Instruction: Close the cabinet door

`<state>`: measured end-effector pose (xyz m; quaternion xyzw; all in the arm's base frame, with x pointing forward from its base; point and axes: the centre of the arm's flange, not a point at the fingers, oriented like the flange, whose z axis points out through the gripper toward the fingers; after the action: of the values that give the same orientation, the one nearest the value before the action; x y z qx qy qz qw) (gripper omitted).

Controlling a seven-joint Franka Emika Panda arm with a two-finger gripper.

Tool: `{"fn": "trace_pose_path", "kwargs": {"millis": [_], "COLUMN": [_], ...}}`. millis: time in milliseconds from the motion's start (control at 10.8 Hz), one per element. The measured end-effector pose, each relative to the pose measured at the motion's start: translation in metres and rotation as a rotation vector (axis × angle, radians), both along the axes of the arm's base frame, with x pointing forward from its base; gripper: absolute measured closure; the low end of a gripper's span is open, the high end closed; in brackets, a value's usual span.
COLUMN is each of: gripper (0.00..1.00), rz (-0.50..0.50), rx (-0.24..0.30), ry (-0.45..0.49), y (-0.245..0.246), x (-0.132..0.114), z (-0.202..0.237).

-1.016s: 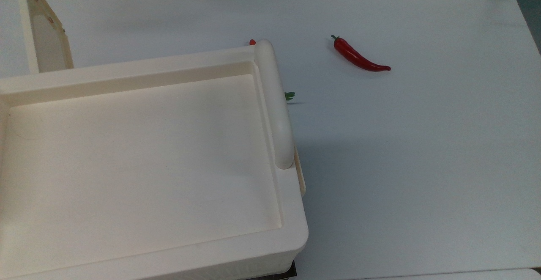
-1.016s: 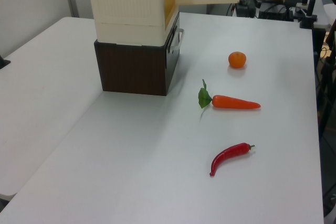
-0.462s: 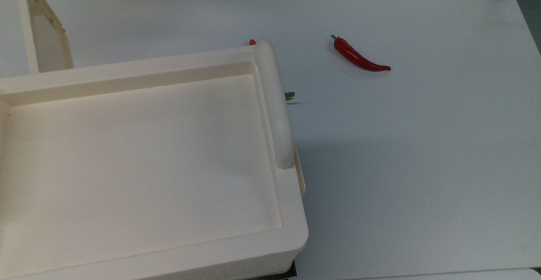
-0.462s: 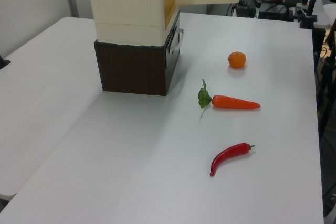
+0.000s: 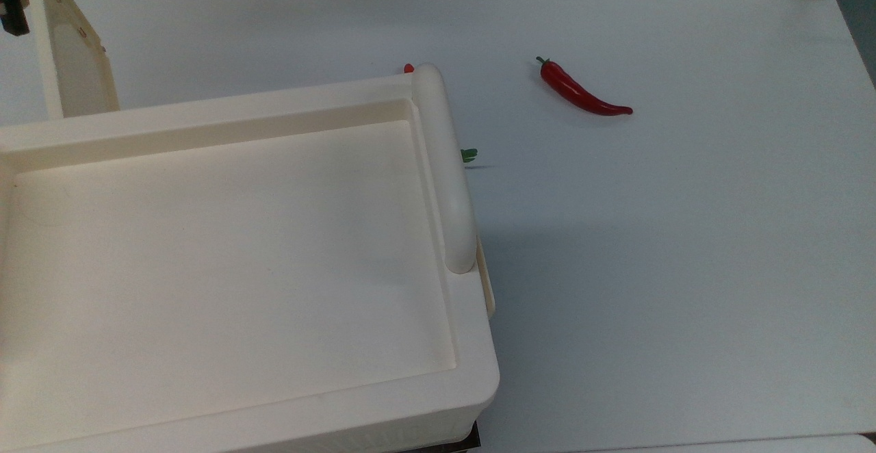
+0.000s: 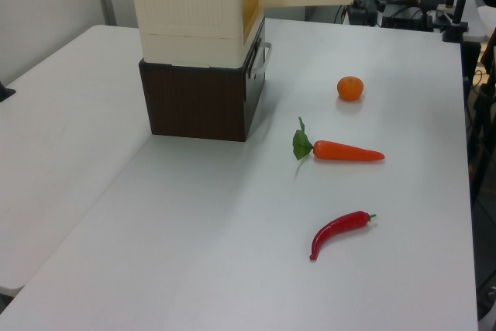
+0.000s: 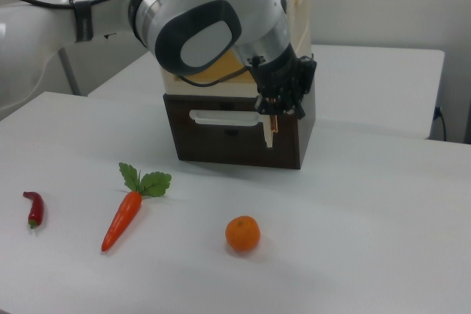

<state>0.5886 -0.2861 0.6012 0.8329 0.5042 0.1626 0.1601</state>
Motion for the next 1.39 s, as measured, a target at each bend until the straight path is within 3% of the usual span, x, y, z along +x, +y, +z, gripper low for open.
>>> {"fn": "trace_pose_path", "kwargs": {"millis": [370,739,1016,1386], "gripper": [0.97,0.97,0.94,0.93], "rz": [0.081,0.045,-0.089,-0.351], "rx": [0.038,0.178,0.294,0.435], "ry": [0.037,0.088,0.096,0.129], "y": [0.048,0.114,0.174,0.232], "x": [0.018,0.022,0.03,0.039], "z": [-0.006,0.005,0.013,0.008]}}
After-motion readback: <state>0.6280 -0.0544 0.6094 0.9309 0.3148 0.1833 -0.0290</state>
